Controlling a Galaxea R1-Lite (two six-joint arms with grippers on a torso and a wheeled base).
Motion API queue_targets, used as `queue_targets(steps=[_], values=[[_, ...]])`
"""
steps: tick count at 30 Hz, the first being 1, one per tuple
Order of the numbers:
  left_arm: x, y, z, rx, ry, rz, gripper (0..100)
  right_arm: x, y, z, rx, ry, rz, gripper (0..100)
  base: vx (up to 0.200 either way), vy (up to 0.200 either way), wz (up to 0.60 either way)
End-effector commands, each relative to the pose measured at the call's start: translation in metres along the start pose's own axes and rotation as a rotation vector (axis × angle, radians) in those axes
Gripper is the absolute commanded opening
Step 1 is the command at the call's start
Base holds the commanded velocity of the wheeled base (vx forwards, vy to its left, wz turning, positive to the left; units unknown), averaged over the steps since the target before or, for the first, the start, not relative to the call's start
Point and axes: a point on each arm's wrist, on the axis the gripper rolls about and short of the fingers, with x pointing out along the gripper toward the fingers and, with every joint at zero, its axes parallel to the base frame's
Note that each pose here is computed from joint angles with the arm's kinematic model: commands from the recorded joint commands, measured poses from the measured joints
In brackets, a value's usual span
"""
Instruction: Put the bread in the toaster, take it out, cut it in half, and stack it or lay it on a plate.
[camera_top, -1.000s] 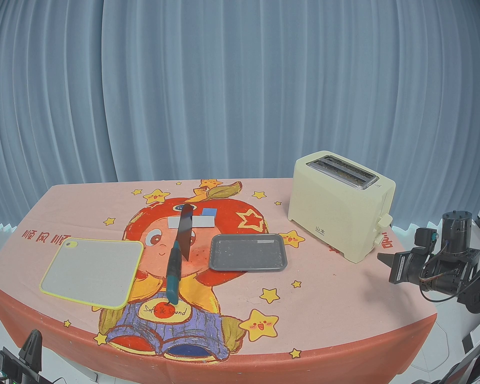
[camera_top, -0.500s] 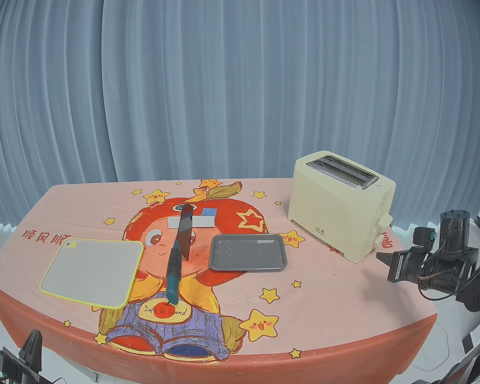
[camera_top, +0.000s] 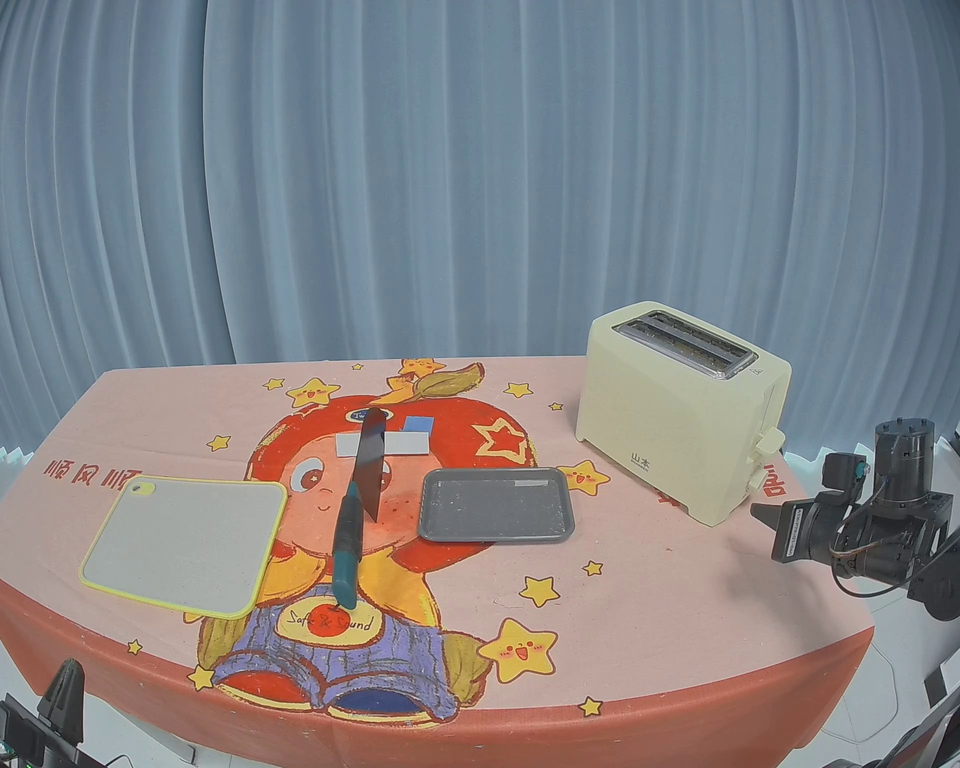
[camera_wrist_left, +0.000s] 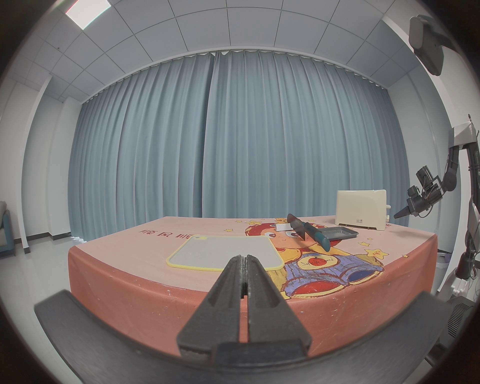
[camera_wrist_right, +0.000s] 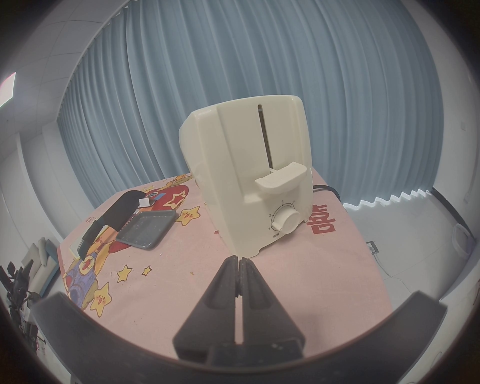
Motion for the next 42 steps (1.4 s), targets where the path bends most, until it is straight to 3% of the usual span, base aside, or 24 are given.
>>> queue_targets(steps=[1,20,30,42], values=[[0.001,0.0,-0.005,0.0,0.014,0.0,0,0.001,0.0,0.001,-0.001,0.0,0.001,0,0.0,0.0,0.0],[0.001,0.0,-0.005,0.0,0.012,0.0,0,0.009,0.0,0.005,0.002,-0.004,-0.017,0,0.0,0.0,0.0],[0.001,0.0,-0.005,0.0,0.014,0.0,0,0.018,-0.001,0.01,0.01,-0.018,-0.065,0,0.0,0.0,0.0],[0.001,0.0,-0.005,0.0,0.012,0.0,0,0.023,-0.006,0.018,0.042,-0.043,-0.092,0,0.0,0.0,0.0]])
